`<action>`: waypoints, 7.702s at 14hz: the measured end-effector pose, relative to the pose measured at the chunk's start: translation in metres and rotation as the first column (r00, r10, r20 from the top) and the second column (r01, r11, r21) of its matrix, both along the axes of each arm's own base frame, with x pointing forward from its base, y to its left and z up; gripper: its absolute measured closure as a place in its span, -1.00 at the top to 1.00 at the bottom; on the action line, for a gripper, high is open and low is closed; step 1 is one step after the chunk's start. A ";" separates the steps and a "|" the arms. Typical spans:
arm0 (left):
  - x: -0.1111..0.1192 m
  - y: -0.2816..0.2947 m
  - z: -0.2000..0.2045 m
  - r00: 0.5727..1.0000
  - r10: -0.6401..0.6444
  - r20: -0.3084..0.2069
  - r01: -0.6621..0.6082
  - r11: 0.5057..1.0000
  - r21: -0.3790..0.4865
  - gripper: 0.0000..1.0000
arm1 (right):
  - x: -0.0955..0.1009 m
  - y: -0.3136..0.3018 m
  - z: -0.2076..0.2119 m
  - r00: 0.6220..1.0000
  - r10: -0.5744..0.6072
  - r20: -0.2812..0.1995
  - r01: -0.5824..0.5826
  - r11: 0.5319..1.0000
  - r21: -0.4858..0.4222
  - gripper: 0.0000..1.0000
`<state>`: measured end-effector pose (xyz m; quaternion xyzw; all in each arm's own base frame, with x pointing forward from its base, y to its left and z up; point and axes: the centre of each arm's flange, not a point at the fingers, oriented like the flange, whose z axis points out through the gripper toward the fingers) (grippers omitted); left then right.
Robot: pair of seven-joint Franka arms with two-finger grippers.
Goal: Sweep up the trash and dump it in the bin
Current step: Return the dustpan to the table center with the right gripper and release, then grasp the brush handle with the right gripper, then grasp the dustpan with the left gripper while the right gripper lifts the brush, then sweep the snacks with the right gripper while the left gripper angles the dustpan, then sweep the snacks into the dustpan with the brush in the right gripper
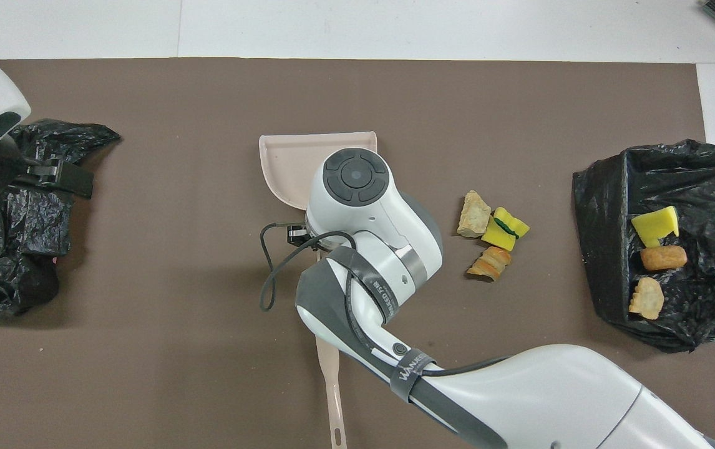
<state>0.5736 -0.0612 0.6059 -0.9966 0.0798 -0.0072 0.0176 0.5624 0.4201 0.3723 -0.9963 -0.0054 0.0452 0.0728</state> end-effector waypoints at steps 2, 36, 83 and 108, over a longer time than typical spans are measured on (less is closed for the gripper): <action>-0.004 0.004 0.006 1.000 -0.009 0.003 0.009 1.000 0.001 1.00 | -0.003 0.001 -0.003 1.000 0.010 0.003 -0.010 1.000 -0.011 0.22; -0.003 -0.032 -0.005 0.992 -0.127 0.004 0.127 0.992 -0.001 1.00 | -0.258 -0.004 -0.031 0.956 0.264 -0.129 -0.273 0.960 -0.057 -0.47; 0.032 -0.135 -0.223 0.399 -0.917 0.005 0.915 0.397 -0.074 -0.37 | -0.114 -0.280 0.034 0.973 -0.035 -0.230 -0.020 0.973 -0.230 -0.47; -0.066 -0.269 -0.255 0.206 -0.968 -0.141 0.978 0.208 0.002 -0.37 | -0.155 -0.107 -0.003 0.887 -0.149 -0.438 0.172 0.985 0.015 -0.47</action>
